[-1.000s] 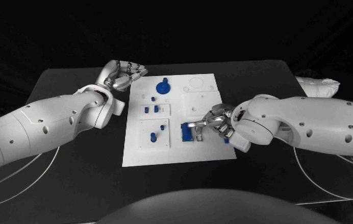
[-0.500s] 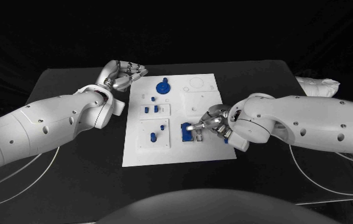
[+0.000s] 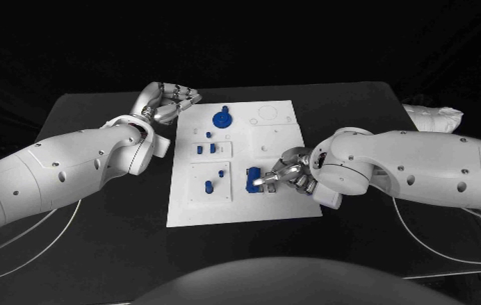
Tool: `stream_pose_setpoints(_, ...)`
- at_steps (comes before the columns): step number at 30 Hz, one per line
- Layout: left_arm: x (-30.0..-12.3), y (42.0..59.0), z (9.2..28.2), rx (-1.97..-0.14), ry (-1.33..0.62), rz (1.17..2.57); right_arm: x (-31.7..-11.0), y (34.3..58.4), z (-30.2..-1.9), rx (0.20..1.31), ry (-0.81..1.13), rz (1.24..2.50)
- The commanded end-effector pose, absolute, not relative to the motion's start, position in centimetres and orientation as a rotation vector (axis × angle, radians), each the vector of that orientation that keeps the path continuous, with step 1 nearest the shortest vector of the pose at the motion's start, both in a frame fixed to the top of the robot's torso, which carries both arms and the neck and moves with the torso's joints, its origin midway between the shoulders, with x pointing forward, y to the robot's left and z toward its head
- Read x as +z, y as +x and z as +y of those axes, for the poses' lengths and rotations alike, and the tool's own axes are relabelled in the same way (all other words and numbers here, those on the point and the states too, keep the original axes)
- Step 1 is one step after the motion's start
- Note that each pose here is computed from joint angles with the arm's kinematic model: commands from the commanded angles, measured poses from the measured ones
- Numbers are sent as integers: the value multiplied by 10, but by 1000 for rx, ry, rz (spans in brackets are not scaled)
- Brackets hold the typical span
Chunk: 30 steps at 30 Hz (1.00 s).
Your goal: Assemble the parts on the task board
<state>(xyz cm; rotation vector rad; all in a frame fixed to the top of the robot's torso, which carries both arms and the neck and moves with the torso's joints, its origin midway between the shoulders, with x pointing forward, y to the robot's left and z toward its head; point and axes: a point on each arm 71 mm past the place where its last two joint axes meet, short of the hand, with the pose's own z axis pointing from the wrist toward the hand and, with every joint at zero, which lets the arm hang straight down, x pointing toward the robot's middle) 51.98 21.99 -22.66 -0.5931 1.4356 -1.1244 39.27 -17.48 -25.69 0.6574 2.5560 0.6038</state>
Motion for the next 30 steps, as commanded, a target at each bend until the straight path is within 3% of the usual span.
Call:
stream_pose_setpoints(1, -226, 519, 217, -1141, -584, 1444, -259, 388, -173, 616, 649, 2613)
stream_pose_setpoints(30, -227, 520, 217, -1140, -586, 1448, -257, 389, -176, 655, 738, 2547)
